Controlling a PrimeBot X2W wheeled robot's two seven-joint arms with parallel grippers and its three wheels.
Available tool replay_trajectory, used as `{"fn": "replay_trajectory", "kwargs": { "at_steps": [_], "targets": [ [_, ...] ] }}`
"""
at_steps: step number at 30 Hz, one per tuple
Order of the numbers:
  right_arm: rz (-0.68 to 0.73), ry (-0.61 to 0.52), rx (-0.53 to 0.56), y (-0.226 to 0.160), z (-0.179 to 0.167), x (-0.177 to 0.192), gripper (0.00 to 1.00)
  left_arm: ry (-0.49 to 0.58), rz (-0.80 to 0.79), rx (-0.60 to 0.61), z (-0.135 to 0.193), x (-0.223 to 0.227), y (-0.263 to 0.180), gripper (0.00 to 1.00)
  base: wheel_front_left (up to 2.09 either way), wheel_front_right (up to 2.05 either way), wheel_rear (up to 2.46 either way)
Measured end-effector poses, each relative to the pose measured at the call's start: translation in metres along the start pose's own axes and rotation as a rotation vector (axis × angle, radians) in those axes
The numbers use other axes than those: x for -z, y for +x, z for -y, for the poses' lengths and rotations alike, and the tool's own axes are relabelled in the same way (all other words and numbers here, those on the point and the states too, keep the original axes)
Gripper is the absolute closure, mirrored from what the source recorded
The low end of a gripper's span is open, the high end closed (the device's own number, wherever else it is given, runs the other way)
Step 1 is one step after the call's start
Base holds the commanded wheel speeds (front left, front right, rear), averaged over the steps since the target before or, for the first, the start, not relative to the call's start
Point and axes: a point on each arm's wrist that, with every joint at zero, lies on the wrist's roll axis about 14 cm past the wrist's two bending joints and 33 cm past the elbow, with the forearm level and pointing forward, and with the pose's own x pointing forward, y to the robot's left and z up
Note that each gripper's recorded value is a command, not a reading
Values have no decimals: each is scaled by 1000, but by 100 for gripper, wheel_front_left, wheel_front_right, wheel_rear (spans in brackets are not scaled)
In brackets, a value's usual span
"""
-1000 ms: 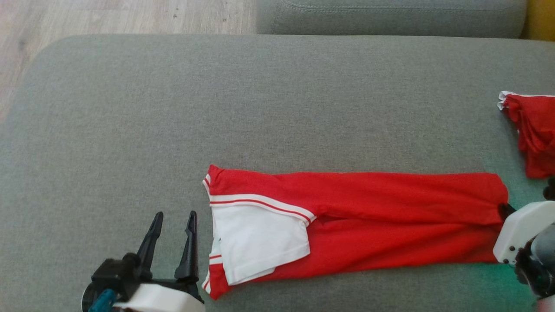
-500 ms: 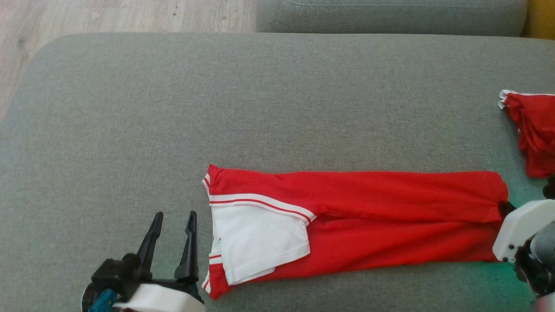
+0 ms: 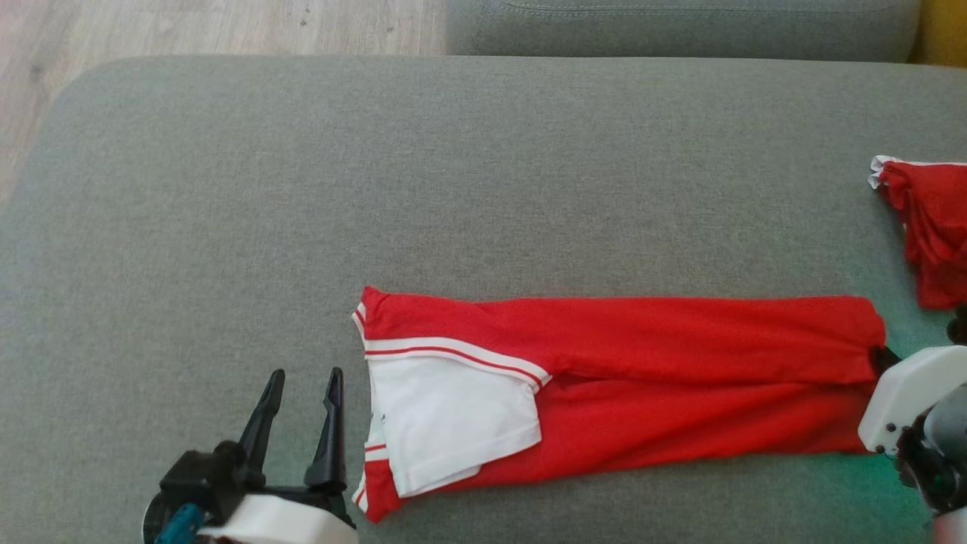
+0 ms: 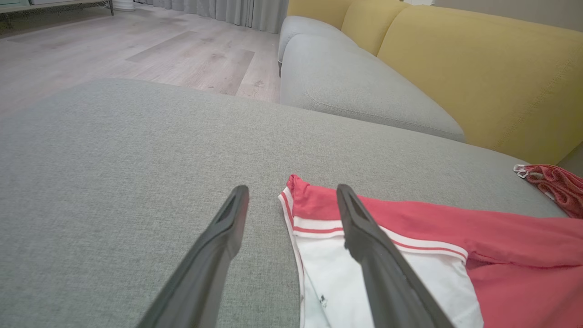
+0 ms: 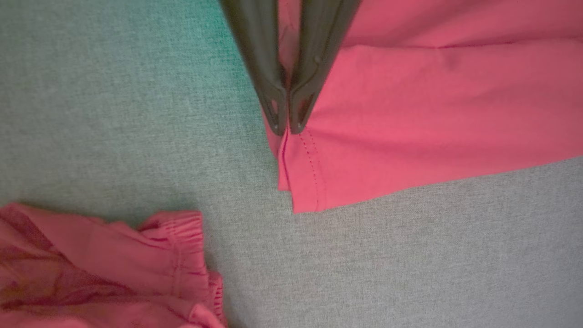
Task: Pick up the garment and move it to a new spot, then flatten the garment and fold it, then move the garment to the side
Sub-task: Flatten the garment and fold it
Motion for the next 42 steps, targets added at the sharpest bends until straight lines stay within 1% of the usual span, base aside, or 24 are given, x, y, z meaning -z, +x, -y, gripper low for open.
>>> {"fn": "replay_trajectory", "kwargs": {
  "at_steps": [4, 5, 6, 7, 8, 15, 20, 24, 25, 26, 27, 28, 30, 34, 38, 42],
  "targets": [
    [-7, -2, 5, 1, 1, 2, 100, 0, -4, 2, 1, 1, 0, 0, 0, 0, 0],
    [-10, -5, 8, 1, 2, 3, 80, 0, -4, 3, 1, 1, 1, 0, 0, 0, 0],
    [-12, -5, 9, 1, 2, 3, 55, 0, -5, 3, 1, 1, 1, 0, 0, 0, 0],
    [-14, -6, 10, 2, 2, 4, 11, 0, -6, 3, 1, 2, 1, 0, 0, 0, 0],
    [-18, -9, 13, 2, 3, 4, 0, 0, -7, 2, 1, 2, 1, 0, 0, 0, 0],
    [-45, -48, 29, 9, 7, -4, 0, 1, -6, 2, 0, 1, 6, 0, 0, 0, 0],
    [-146, -78, 16, 14, 5, 8, 0, 0, -5, -4, -2, 1, 8, 0, 0, 0, 0],
    [-215, -79, -11, 15, 0, 17, 0, -1, -9, -9, -3, 2, 8, 0, 0, 0, 0],
    [-215, -79, -11, 15, 0, 17, 3, -1, -9, -9, -3, 2, 8, 0, 0, 0, 0],
    [-227, -78, -17, 15, -1, 18, 22, -1, -10, -9, -4, 2, 8, 0, 0, 0, 0],
    [-239, -76, -23, 14, -1, 19, 50, -1, -11, -9, -4, 3, 8, 0, 0, 0, 0],
    [-248, -73, -32, 14, -3, 19, 57, -1, -11, -10, -4, 3, 8, 0, 0, 0, 0],
    [-261, -66, -54, 13, -8, 21, 69, -1, -12, -9, -3, 3, 8, 0, 0, 0, 0],
    [-261, -55, -70, 12, -11, 20, 100, -1, -15, -6, -3, 4, 9, 0, 0, 0, 0],
    [-233, -48, -69, 12, -11, 16, 100, 0, -16, -3, -2, 4, 11, 0, 0, 0, 0],
    [-166, -29, -68, 10, -10, 5, 100, 2, -12, 2, -1, 2, 11, 0, 0, 0, 0]
  ]
}}
